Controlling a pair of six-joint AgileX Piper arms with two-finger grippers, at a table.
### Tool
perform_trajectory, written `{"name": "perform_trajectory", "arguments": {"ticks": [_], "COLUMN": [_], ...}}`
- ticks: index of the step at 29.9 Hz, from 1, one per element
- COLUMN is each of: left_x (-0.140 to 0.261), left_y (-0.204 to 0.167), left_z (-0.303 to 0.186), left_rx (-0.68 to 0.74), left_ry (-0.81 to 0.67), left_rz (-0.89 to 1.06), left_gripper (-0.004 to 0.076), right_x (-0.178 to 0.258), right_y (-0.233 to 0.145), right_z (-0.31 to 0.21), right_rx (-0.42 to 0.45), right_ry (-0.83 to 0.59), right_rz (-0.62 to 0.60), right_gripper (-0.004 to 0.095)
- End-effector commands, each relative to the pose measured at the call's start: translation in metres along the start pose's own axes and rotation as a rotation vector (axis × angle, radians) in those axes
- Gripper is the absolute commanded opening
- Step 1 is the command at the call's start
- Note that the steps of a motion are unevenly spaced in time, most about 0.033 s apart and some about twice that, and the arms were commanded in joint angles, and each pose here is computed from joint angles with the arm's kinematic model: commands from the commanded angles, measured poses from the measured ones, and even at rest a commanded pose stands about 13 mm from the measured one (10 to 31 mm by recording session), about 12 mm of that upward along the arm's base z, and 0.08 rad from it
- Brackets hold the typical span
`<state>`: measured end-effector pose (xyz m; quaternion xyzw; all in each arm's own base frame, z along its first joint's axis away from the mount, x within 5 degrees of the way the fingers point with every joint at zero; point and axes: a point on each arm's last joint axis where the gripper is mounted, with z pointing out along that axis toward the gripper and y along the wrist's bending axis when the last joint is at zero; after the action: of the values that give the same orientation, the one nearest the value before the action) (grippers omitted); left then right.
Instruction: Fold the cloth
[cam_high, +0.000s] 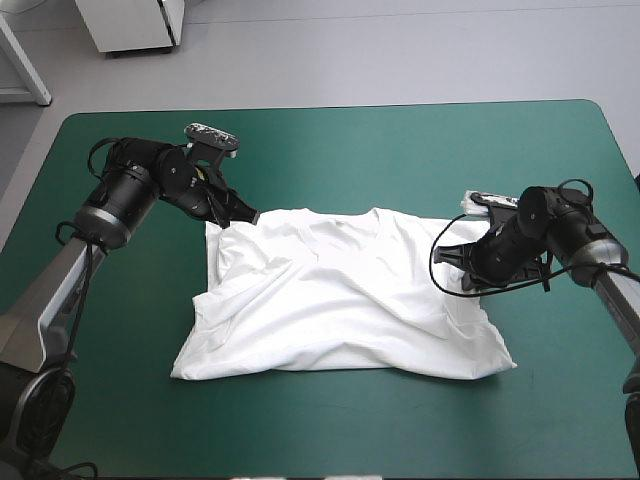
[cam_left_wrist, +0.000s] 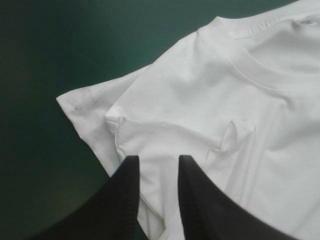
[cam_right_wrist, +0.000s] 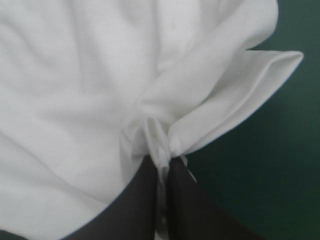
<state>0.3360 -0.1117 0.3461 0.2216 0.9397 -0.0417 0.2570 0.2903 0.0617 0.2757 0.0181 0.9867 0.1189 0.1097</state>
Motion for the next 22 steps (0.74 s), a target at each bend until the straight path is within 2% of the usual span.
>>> {"name": "perform_trajectory", "arguments": {"ticks": [1,9,15,18,22], "left_x": [-0.007,-0.008,-0.008,-0.008,-0.008], "left_y": [-0.001,-0.001,-0.001,-0.001,-0.001], "left_z": [-0.026,-0.026,-0.026,-0.026,-0.026], "left_rx": [-0.005,-0.006,-0.006,-0.006,-0.006], "left_ry": [-0.112,-0.117,-0.115,-0.115,-0.117], "left_rz": [-0.005,-0.005,-0.005,-0.005,-0.005], "left_gripper": [0.0199,0.0199,0.0199,0.0199,0.0199], "right_x": [-0.001,-0.004,-0.008,-0.008,-0.009], "right_y": [0.014,0.031,0.031,0.032,0.034], "right_z": [-0.019,0.016,0.041,0.04,0.033], "right_rx": [-0.065,-0.078,-0.063,-0.064,-0.066], "right_ry": [-0.066,0.024,0.083,0.079,0.096], "right_rz": [-0.048,-0.113,-0.11,-0.111,-0.12], "right_gripper": [-0.0015,-0.0015,-0.0011,0.0056,0.0285]}}
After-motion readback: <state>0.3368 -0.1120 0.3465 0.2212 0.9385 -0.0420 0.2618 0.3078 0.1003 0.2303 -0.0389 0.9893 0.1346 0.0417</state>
